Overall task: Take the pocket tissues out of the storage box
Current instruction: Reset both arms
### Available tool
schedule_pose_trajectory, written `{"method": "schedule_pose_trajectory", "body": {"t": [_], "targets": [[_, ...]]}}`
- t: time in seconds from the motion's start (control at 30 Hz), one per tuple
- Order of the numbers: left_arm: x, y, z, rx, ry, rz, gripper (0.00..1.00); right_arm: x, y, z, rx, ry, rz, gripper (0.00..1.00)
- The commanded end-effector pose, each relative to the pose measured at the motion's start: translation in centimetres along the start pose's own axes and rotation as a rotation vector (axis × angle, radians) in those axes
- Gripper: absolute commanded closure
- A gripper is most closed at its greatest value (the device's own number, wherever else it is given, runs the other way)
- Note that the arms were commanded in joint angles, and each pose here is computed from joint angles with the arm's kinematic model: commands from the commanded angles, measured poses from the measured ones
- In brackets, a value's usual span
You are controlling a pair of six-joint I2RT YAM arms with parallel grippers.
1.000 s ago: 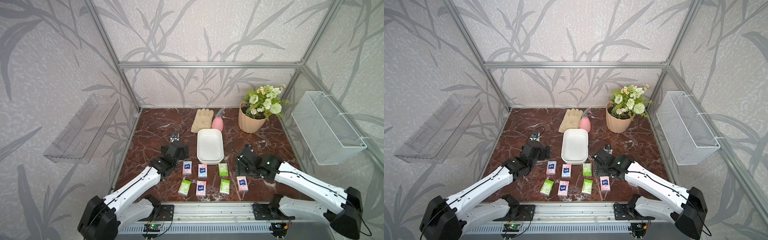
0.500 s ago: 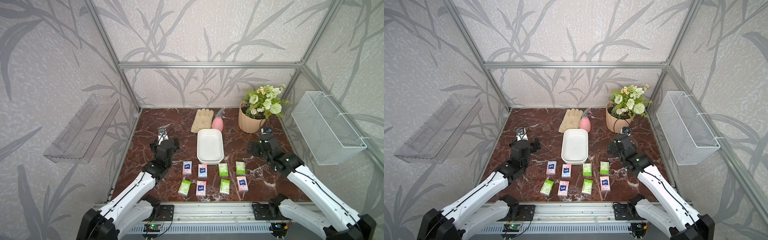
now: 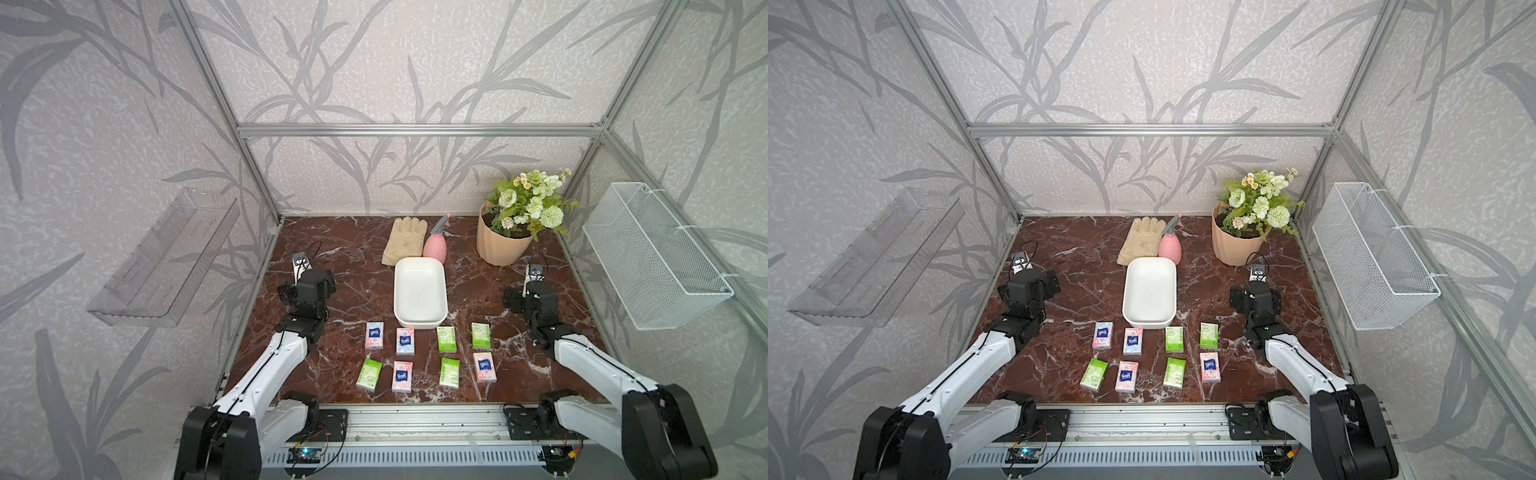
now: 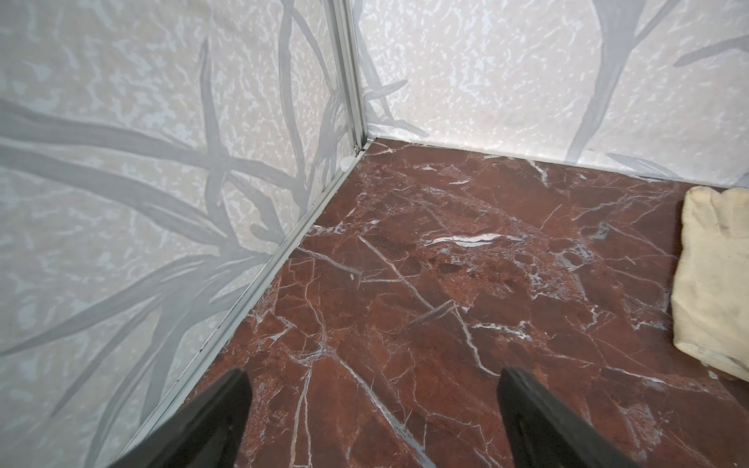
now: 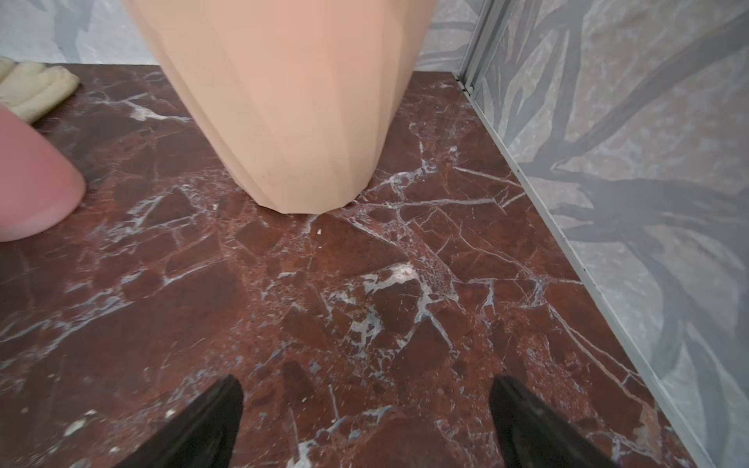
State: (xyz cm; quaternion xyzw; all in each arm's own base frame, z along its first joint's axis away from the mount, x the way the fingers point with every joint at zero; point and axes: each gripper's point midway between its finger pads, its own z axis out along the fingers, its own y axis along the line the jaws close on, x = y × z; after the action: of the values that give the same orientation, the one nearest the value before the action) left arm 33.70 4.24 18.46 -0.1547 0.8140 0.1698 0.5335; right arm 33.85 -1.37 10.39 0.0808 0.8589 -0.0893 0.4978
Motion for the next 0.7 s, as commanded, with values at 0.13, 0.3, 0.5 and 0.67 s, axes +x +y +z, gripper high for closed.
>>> {"method": "schedule_pose_trajectory", "body": {"t": [0.13,0.3,0.5,0.67], "targets": [[2.6,0.2,0.5,0.003,0.041,0.040,0.00,-3.2,2.2,2.1,-0.133,-0.204,0.005,0.01],[3.5,0.2,0.6,0.013,0.039,0.060,0.00,-3.0,2.8,3.5,-0.171,-0.241,-0.040,0.01],[3.9,-0.4,1.0,0.049,0.001,0.054,0.00,-1.7,2.0,4.7,-0.184,-0.214,0.011,0.01],[3.8,-1.3,1.5,0.094,-0.086,0.001,0.00,-1.7,1.4,5.6,-0.167,-0.185,0.044,0.01]]}}
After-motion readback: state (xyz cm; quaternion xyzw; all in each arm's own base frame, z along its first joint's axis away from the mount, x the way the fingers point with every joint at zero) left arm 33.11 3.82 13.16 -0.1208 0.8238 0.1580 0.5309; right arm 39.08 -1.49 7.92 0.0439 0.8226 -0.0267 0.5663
